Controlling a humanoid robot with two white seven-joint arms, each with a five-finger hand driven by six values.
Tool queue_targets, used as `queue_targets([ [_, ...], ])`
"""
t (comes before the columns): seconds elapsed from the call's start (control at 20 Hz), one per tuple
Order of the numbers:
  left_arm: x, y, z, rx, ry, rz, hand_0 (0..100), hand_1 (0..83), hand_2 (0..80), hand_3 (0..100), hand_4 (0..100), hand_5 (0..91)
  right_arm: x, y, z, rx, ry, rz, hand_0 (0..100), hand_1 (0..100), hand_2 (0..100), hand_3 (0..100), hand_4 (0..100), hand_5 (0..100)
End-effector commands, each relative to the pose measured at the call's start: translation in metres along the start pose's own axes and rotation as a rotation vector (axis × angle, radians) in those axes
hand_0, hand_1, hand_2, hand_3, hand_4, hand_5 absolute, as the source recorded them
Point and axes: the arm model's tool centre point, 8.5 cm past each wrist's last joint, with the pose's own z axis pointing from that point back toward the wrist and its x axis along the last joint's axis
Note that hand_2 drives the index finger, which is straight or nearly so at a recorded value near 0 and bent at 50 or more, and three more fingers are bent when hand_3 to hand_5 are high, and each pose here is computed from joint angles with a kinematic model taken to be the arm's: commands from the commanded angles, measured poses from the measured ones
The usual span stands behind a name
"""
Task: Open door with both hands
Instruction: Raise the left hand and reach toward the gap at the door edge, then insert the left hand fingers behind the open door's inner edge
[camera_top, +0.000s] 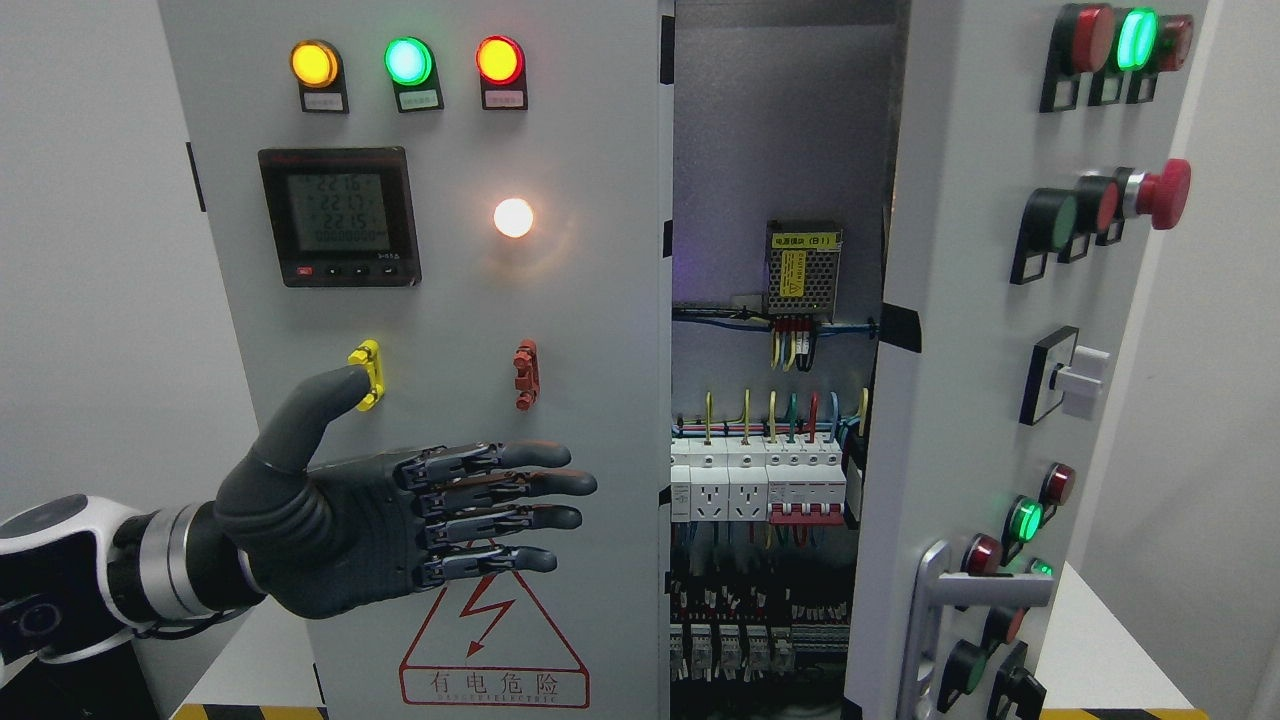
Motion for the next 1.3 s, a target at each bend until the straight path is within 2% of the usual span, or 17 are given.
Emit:
queue_targets([
  [0.0,-0.024,-0.001,-0.064,-0.081,0.017,0.064,0,0.0,0.0,0,0,0.0,0.011,0.001,-0.001,0.002,-0.032,0.003,38,0,0,0,0,0],
  [0.15,-0.012,0.0,-0.077,-0.091,-0.028,0.049,0,0.0,0.0,0,0,0.0,0.011,0.001,-0.001,0.002,-0.032,0.003,38,0,0,0,0,0],
  [0.55,-0.007,-0.008,-0.138,-0.198,-0.058,0.051,0,0.0,0.0,0,0,0.0,0.011,0.001,-0.001,0.002,-0.032,0.003,38,0,0,0,0,0],
  [0.85,0.011,-0.007,-0.171,-0.173,-0.109,0.038,0,0.0,0.0,0,0,0.0,0.011,0.001,-0.001,0.002,-0.032,0.003,38,0,0,0,0,0],
  [1.05,0.019,-0.017,-0.195,-0.213,-0.117,0.033,0,0.0,0.0,0,0,0.0,0.011,0.001,-0.001,0.002,-0.032,0.003,38,0,0,0,0,0],
  [1.25,0.029,-0.017,-0.21,-0.216,-0.119,0.044,0,0.0,0.0,0,0,0.0,0.011,0.001,-0.001,0.002,-0.032,0.003,38,0,0,0,0,0],
])
